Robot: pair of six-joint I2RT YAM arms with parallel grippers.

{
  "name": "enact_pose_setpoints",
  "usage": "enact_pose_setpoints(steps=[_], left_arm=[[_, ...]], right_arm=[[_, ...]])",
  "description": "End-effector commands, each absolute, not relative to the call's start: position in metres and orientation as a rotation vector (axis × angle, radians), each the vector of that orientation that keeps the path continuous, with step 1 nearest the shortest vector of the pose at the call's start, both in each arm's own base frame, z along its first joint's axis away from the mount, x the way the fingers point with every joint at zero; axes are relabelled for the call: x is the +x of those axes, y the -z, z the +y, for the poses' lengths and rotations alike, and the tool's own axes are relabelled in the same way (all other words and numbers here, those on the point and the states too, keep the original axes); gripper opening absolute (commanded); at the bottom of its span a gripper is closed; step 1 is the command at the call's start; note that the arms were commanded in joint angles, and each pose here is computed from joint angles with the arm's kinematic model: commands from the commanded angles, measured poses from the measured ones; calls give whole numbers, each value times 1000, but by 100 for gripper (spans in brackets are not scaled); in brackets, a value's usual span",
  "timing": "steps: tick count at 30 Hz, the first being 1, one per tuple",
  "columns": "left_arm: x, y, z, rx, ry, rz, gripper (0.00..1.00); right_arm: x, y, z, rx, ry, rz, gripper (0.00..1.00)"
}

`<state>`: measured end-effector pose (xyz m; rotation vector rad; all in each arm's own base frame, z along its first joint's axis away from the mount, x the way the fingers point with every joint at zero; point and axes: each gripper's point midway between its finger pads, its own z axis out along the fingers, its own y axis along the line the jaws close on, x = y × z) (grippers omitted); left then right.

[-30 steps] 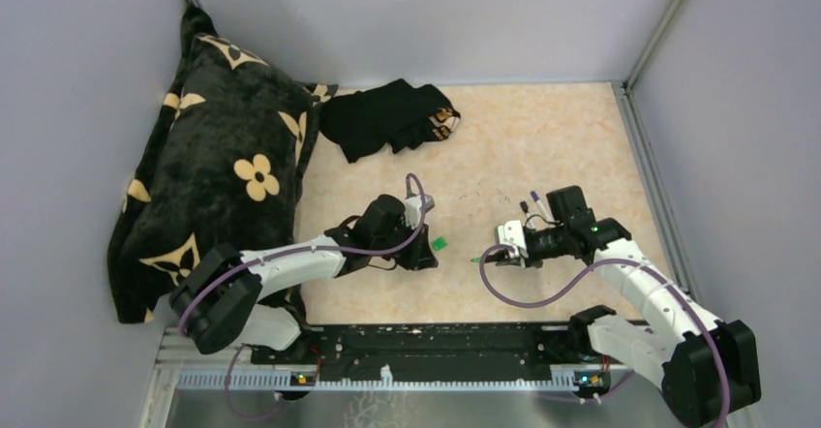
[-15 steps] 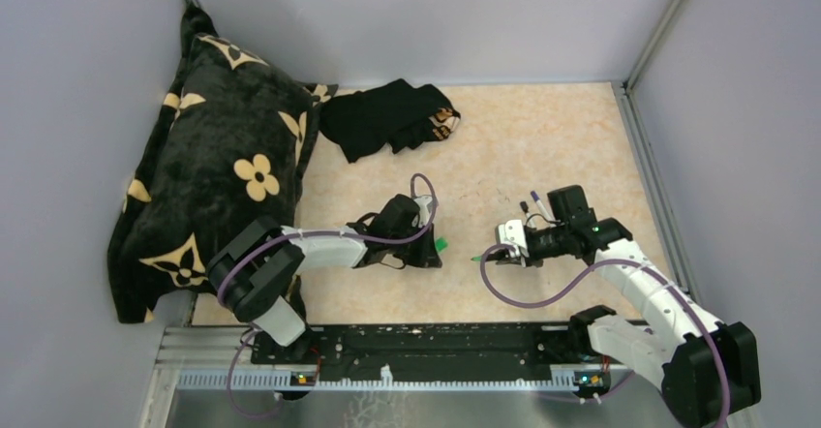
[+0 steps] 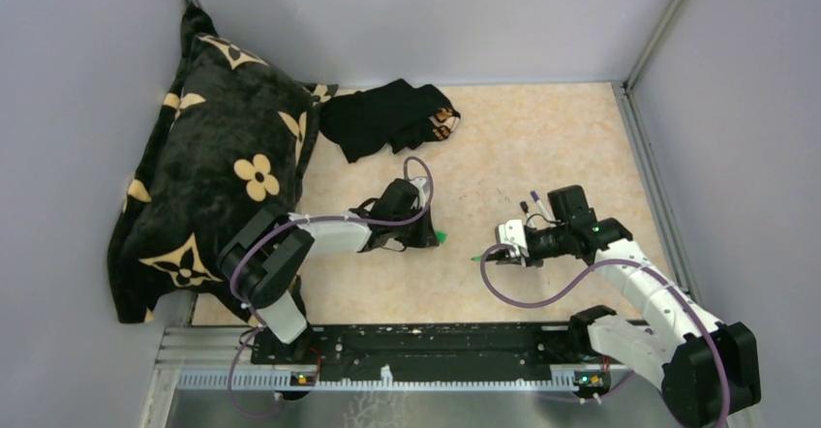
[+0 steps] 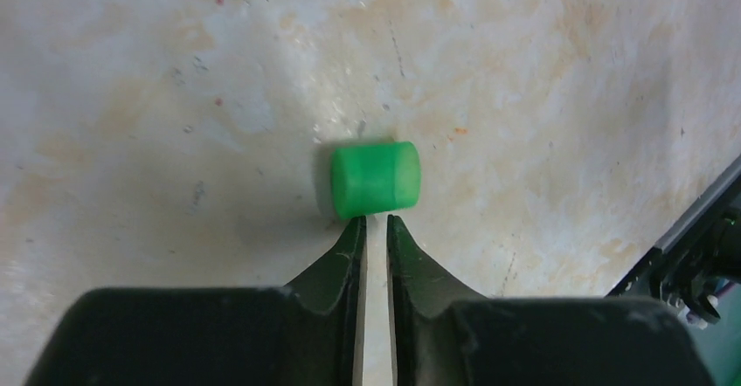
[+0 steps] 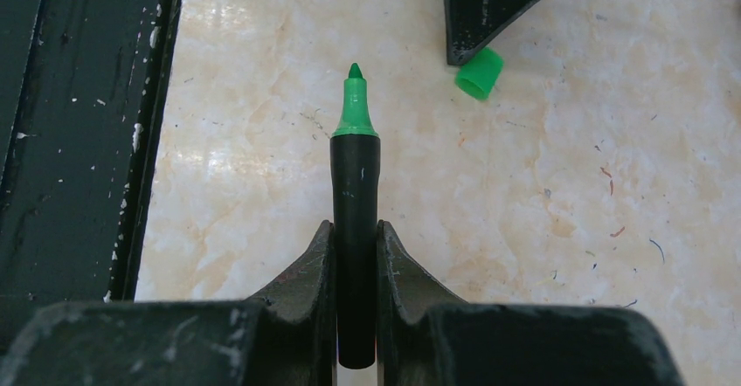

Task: Insert the pens into the pen caps
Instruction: Move the pen cap to the center of the board, then insert the pen cap onto the pen.

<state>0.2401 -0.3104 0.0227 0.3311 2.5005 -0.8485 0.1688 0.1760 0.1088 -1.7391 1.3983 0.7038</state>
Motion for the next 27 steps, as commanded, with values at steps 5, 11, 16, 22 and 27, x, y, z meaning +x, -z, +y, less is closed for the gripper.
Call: enact_pose_setpoints(steps=[5,11,16,22,27], left_arm=[[272,-25,-303,336,814,2484,23],[269,-56,-298,352,837,2400,27],[267,-105,-285,330,834,2270,43],[275,-147,-279,105,942,2105,94],[275,-138,-279,-79,1032,2170,99]], right_arm=[[175,-131,180,-1714,-685,1338,0],[176,-132,179,-1708,-685,1338,0],[175,-132,180,-1707,-690,1335,0],[175,-134,180,-1704,-686,1331,0],[174,-135,180,-1700,-692,1328,0]])
